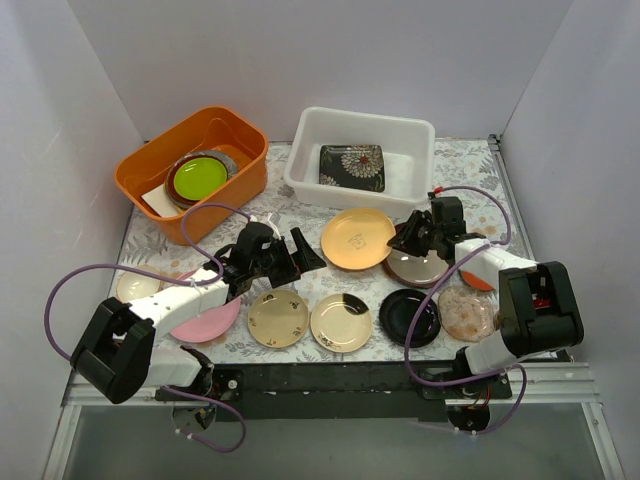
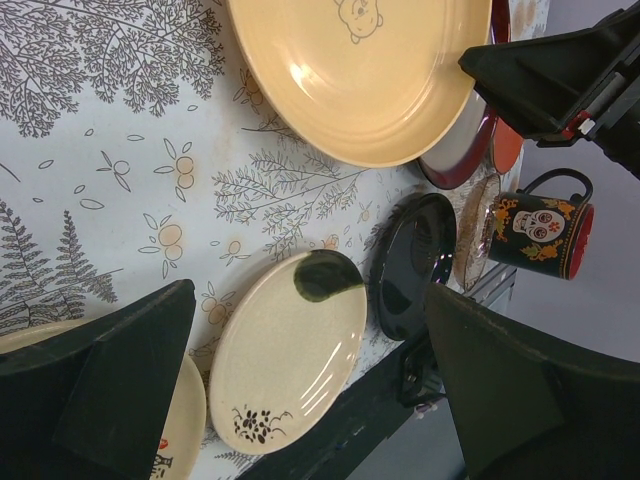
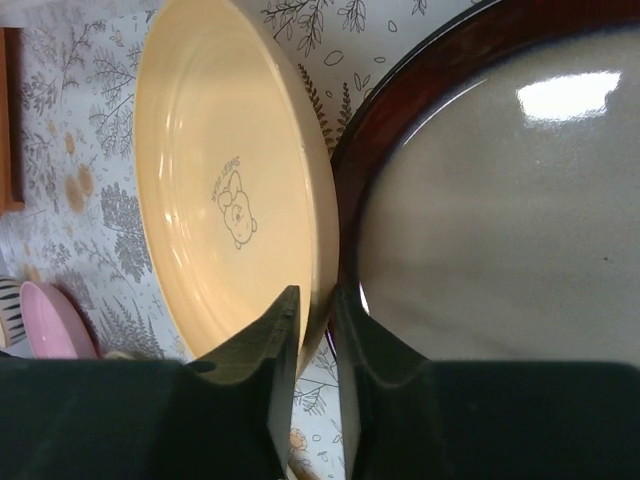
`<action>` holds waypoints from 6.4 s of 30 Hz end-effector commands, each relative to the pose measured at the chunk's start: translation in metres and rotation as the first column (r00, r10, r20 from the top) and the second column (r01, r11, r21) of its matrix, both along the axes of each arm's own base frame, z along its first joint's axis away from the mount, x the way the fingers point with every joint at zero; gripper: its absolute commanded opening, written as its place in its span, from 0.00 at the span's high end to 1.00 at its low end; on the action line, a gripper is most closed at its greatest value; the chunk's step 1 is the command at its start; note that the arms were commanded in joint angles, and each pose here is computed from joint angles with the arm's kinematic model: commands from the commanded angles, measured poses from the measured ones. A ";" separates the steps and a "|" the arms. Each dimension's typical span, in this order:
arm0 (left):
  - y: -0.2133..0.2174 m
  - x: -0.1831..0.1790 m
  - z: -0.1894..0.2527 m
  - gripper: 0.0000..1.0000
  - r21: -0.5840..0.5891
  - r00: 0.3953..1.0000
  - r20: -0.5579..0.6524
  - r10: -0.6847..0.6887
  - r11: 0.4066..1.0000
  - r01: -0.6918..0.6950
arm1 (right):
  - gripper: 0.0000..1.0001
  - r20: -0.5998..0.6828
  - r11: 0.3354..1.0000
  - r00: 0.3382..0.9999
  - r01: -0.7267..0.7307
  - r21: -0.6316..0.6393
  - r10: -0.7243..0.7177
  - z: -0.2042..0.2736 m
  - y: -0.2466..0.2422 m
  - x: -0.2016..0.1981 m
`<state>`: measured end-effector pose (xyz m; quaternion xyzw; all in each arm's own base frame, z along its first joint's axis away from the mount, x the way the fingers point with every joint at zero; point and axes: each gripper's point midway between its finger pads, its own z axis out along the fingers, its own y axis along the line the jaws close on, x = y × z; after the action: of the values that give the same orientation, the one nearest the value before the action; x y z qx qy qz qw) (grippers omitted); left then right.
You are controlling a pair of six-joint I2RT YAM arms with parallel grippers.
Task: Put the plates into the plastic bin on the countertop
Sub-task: Pick up the plate at the center of the board, then place the plate in the plastic bin, then pick up the plate at the center of the board.
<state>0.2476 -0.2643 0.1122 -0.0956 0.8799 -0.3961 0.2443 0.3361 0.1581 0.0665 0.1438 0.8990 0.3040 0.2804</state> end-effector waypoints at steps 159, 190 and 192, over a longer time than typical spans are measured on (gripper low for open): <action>-0.174 0.023 -0.048 0.34 -0.103 0.998 -0.058 0.000 0.995 -0.006 | 0.24 0.536 1.000 0.844 -0.003 0.021 -0.009 0.256 -0.047 -0.010; -0.206 0.020 -0.102 0.70 -0.111 0.992 -0.128 -0.018 0.994 0.004 | 0.25 0.521 1.000 0.853 -0.003 0.012 -0.004 0.247 -0.054 -0.022; -0.207 0.019 -0.103 0.80 -0.115 0.991 -0.131 -0.025 0.993 0.010 | 0.25 0.522 1.000 0.853 -0.006 0.013 -0.002 0.247 -0.053 -0.023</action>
<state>0.2759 -0.4781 0.0358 -0.1287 0.8534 -0.4674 0.1913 0.3189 0.1039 0.3110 0.0715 0.7919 0.3359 0.5049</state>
